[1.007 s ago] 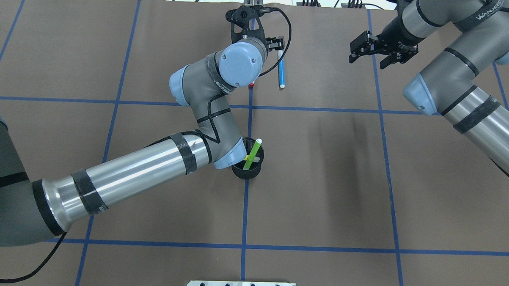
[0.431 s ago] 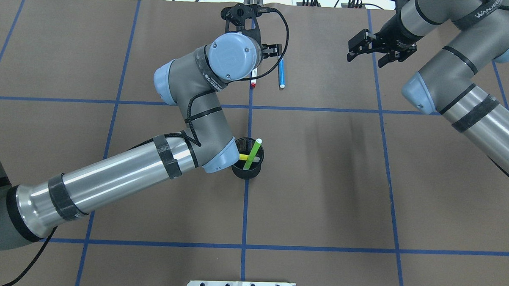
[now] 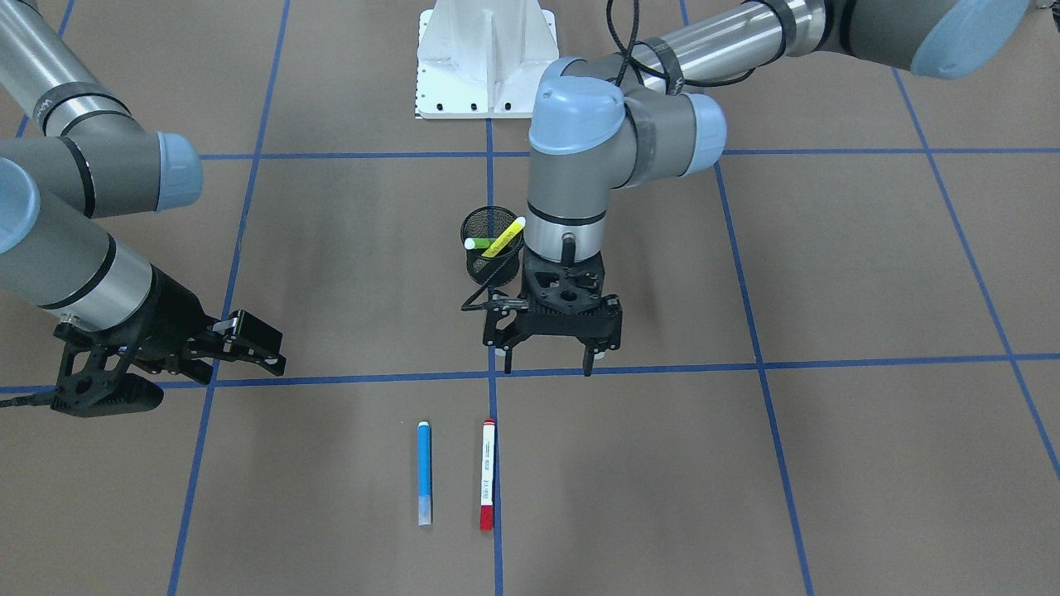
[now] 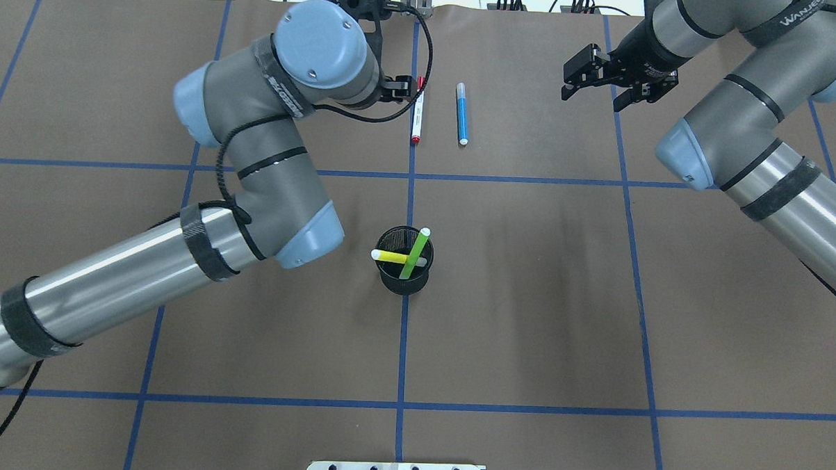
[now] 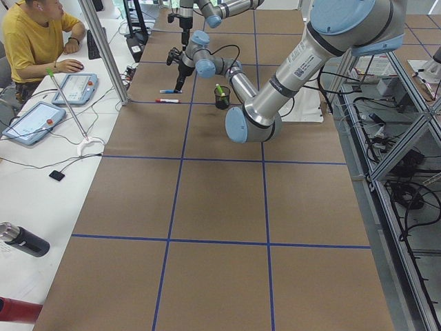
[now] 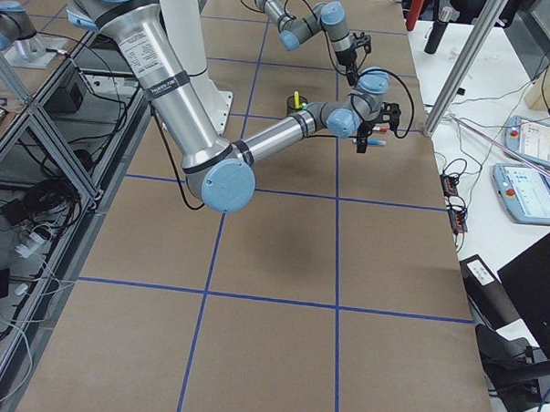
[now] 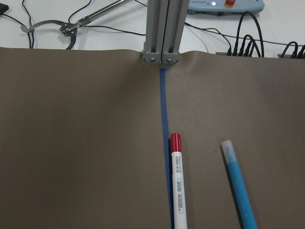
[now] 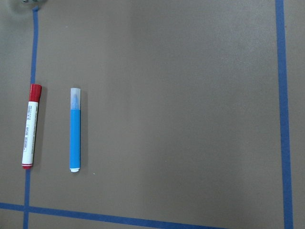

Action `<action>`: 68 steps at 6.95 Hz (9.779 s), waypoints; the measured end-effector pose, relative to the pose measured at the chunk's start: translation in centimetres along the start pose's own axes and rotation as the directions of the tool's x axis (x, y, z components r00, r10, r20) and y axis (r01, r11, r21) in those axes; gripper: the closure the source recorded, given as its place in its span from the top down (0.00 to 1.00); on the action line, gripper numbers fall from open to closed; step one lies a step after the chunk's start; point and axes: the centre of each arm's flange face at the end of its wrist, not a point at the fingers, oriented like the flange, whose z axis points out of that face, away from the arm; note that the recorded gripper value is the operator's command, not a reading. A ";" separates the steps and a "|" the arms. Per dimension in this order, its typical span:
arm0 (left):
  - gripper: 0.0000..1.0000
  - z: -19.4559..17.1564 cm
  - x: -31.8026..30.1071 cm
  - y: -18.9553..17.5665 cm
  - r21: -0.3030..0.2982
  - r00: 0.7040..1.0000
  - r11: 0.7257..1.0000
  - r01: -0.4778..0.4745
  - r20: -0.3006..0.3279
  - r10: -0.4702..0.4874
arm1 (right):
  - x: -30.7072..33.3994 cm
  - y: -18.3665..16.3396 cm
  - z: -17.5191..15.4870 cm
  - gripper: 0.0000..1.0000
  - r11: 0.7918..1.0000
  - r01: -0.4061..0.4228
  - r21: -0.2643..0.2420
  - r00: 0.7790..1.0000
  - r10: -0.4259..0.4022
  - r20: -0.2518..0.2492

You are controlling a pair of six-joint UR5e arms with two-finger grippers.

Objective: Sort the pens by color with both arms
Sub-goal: 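Withdraw the left gripper while the right gripper moves toward the cup, then lower the right gripper into the cup and grasp the green marker, then lift the green marker out of the cup with the right gripper, then carry the green marker past the red marker and lay it down, then raise the right gripper away while the left arm swings toward the cup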

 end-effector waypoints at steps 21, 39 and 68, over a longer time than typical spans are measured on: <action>0.99 -5.0 -15.0 -2.1 -0.170 0.959 0.944 -0.283 -0.040 0.281 | -21.8 19.8 11.6 0.43 1.000 0.006 -0.028 0.997 -0.008 -0.078; 0.99 -4.8 -15.4 -2.0 -0.175 0.953 0.937 -0.303 -0.044 0.300 | -24.0 14.7 1.2 0.00 0.895 0.033 0.445 0.994 0.018 -0.109; 1.00 -8.7 -5.5 3.2 -0.458 0.990 0.887 0.066 -0.084 -0.117 | -11.0 -2.6 2.2 0.99 1.000 0.001 -0.011 0.988 -0.003 -0.154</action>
